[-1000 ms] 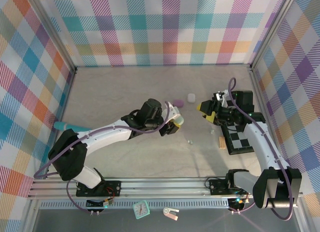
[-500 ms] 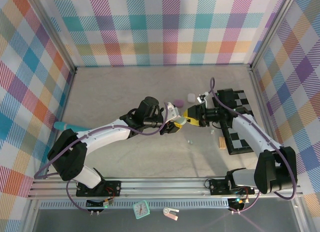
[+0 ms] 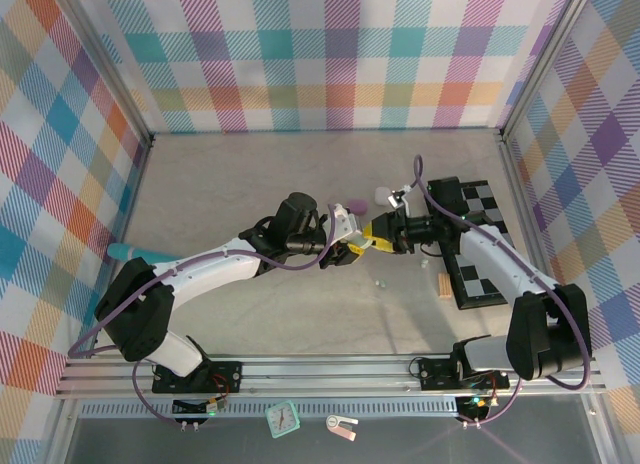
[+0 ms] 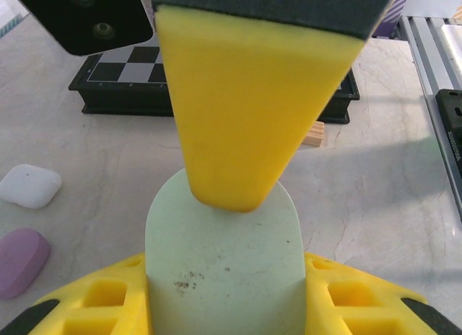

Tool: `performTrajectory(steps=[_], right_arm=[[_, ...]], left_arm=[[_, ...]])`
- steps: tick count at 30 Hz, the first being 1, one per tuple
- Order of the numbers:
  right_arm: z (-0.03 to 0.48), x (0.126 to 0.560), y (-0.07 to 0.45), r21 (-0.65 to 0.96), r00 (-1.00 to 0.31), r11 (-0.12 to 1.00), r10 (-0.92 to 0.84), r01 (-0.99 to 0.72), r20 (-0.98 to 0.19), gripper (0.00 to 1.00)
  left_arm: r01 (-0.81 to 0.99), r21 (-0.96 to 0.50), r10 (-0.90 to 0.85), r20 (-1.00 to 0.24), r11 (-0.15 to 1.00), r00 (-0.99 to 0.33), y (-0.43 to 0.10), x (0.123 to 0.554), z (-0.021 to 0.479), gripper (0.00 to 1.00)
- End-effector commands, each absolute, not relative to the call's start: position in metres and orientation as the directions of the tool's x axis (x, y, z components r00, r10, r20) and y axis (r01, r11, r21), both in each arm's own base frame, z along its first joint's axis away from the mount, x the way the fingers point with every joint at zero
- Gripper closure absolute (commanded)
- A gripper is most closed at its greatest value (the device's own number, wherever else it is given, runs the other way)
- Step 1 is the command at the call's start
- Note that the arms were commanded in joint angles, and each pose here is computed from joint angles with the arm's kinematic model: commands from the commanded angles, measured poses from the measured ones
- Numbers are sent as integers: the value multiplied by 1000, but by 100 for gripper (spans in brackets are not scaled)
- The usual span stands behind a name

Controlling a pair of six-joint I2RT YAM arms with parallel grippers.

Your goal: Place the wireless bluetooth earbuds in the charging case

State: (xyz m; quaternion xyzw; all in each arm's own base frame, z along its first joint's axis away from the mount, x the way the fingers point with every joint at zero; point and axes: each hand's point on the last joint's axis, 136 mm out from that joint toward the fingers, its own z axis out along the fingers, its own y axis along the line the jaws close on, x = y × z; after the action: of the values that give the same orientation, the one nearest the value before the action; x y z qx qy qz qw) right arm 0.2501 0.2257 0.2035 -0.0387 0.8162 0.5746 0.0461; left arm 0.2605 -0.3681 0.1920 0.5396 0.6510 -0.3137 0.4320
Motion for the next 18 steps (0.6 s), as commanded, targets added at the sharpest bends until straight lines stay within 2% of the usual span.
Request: performTrajectory(steps=[1,4,6,9,10,12,16,18], right_arm=[[214,252,232,937,-987,310,-43,-161,-156,59],[213,254,233,935,-986,313,-45,-165,-159,64],[213,255,233,932,-986,323,-39,-167,-164,72],[219,258,233,931,-982,313,-24,-187,-189,79],[222,259,234,935,-981,299,-18,-191,-195,81],[230,261,235,942,-978,269,-7,-200,-206,83],[247,269,236,958,-975,189,20,-215,-223,89],[255,273,235,968,-975,136,41,-213,-221,90]], left_arm=[[974,102,382,-924,203,17,-372,265,214,74],[974,100,379,-925,205,15,-372,265,214,74],[972,100,371,-928,213,14,-372,266,214,73],[960,114,335,-942,255,23,-370,271,219,66],[953,121,310,-950,278,31,-369,273,224,62],[940,120,262,-964,318,34,-365,278,231,44],[926,73,104,-994,371,37,-356,284,255,20],[923,60,10,-998,381,61,-350,284,265,10]])
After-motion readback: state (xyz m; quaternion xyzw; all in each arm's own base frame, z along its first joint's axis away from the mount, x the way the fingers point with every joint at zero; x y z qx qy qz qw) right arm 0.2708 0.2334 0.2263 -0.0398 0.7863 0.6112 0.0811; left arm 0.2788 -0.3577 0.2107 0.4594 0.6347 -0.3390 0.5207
